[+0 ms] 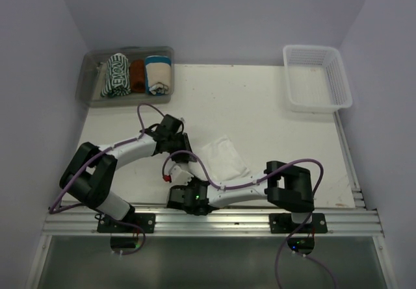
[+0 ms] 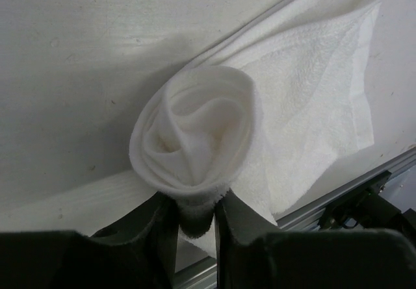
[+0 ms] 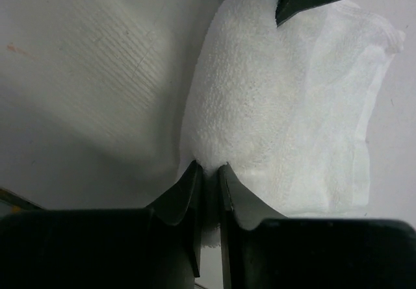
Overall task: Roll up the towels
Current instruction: Roll the towel
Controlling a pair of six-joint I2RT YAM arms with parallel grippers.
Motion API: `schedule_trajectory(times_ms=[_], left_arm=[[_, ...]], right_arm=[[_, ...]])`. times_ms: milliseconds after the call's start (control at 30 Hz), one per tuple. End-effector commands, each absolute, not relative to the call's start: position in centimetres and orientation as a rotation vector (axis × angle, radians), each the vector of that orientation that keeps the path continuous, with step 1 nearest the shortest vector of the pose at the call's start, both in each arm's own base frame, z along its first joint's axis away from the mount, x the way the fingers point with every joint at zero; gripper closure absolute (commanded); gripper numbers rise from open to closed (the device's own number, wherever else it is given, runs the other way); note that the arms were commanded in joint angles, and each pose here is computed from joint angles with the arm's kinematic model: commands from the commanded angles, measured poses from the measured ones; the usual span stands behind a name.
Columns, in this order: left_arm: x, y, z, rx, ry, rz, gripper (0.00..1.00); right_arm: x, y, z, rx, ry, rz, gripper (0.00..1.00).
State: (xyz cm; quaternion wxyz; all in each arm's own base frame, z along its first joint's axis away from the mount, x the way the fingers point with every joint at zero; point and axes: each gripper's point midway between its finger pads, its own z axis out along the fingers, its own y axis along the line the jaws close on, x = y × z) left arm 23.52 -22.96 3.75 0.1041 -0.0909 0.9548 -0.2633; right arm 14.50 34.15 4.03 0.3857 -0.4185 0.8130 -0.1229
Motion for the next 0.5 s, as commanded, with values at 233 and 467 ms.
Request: schedule_trajectory(times_ms=[233, 467], left_arm=[[25.7, -21.6, 8.6, -0.296, 2.667, -0.798, 0.09], [26.0, -21.6, 9.3, -0.256, 2.628, -0.811, 0.01]], right_arm=[[15.8, 34.2, 6.0, -0.749, 2.304, 0.316, 1.0], [15.9, 34.1, 7.8, -0.621, 2.35, 0.686, 1.0]])
